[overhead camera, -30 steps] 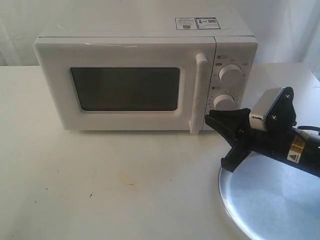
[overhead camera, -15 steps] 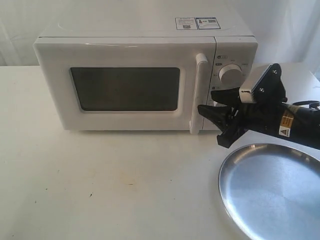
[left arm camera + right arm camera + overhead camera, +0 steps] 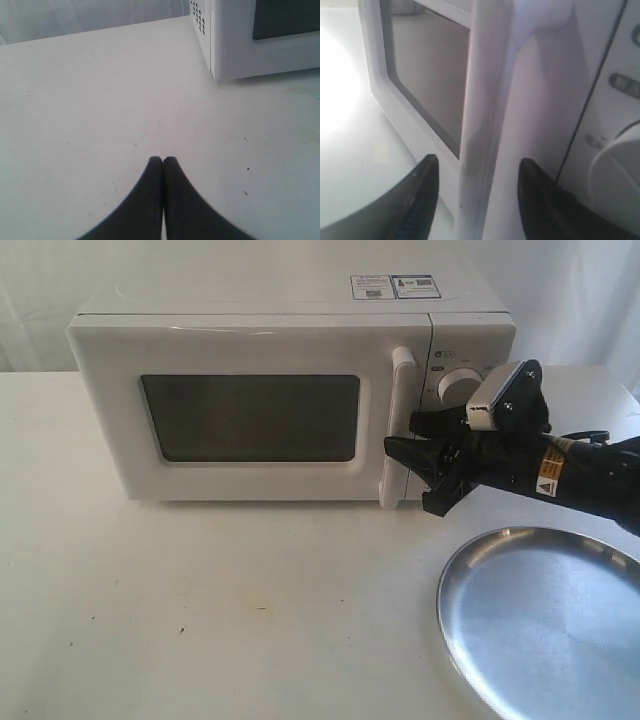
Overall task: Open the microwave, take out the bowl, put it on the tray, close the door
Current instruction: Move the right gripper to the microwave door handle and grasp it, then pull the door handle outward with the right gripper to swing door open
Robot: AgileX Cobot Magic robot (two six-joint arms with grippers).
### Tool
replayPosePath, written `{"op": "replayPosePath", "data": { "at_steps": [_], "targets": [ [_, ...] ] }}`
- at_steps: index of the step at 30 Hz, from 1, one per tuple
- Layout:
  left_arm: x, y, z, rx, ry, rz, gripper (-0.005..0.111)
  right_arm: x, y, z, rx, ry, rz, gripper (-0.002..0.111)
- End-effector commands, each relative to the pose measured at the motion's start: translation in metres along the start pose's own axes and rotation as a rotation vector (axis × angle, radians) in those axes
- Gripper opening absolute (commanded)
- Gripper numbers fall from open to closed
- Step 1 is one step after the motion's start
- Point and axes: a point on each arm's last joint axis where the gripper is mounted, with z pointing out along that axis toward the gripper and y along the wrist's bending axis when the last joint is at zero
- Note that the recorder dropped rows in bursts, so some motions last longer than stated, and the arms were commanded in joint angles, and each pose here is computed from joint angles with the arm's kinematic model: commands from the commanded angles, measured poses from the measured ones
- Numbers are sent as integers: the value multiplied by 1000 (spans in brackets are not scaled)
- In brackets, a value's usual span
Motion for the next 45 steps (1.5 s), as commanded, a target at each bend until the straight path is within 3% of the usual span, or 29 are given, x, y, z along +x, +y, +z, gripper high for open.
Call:
{"op": "replayPosePath", "data": {
  "at_steps": [1, 3, 9, 26, 31, 38, 45],
  "targets": [
    [-1, 0, 0, 2, -5, -10, 0, -6, 2, 1, -74, -27, 4, 45],
    [-1, 0, 0, 2, -5, -10, 0, -6, 2, 2, -84, -24, 14, 37],
    [-1, 0, 0, 2, -5, -10, 0, -4, 2, 3, -98, -24, 15, -1],
    [-1, 0, 0, 2, -5, -10, 0, 10, 23, 3, -350, 9, -45, 0],
    [-1, 0, 0, 2, -5, -10, 0, 8, 39, 7, -449, 35, -78, 0],
    [-1, 0, 0, 2, -5, -10, 0, -1, 41, 11, -463, 23, -98, 0],
    [-1, 0, 0, 2, -5, -10, 0, -7, 64, 17, -586, 51, -132, 0]
  ]
}}
